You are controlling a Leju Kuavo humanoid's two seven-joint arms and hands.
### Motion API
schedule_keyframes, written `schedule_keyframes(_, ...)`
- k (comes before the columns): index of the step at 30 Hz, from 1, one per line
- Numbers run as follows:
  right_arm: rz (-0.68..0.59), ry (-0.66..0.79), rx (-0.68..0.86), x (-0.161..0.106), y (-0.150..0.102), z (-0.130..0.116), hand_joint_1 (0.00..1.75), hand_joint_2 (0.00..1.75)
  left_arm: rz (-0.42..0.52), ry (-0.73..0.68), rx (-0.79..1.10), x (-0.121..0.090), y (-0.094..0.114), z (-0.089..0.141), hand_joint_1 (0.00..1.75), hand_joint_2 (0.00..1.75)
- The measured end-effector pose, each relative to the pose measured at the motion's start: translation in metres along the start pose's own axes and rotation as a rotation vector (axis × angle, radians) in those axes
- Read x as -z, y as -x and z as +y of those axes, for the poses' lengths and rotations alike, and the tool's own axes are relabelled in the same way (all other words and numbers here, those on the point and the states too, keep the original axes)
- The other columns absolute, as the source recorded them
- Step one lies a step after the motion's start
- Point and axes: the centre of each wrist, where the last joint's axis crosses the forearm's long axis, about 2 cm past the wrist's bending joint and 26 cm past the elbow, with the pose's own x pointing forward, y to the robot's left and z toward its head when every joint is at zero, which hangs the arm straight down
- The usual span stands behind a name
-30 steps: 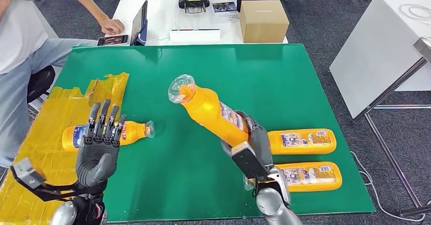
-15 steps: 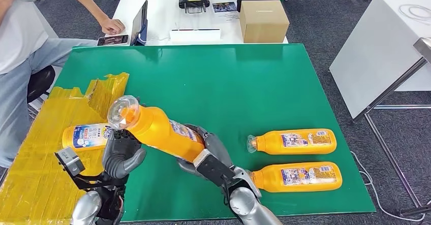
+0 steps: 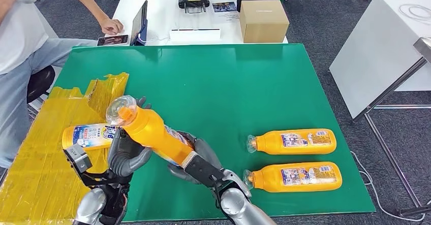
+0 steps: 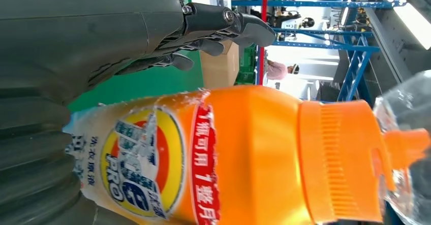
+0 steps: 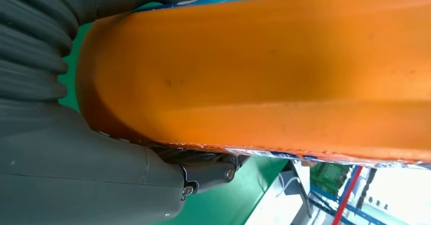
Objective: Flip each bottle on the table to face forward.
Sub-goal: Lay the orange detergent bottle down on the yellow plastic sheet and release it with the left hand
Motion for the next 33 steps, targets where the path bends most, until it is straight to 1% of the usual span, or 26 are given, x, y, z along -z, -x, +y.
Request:
schedule_keyframes(10,0.035,-0.025,0.002,-0.002,0.007,0.005,1.75,1.75,0.0,0.011,-0.002,0.001,0.001,-0.002,0.0,1.75)
schedule_keyframes(28,0.062,-0.055,-0.005,0.001,0.012,0.007,1.75,1.75,0.005,0.011,0.008,0.002,0.003,0.0,0.0,1.75)
schedule_keyframes(29,0.063,-0.056,-0.01,0.001,0.012,0.007,1.75,1.75,0.008,0.011,0.013,0.002,0.003,0.0,0.04,1.75)
schedule_keyframes(30,0.065,-0.056,-0.015,0.001,0.012,0.007,1.75,1.75,0.012,0.01,0.018,0.002,0.004,0.0,0.41,1.75)
schedule_keyframes(32,0.067,-0.056,-0.024,0.001,0.012,0.008,1.75,1.75,0.02,0.007,0.027,0.001,0.005,0.0,1.27,1.75)
schedule_keyframes(33,0.068,-0.056,-0.028,0.001,0.012,0.008,1.75,1.75,0.024,0.005,0.032,0.001,0.005,0.0,1.67,1.75)
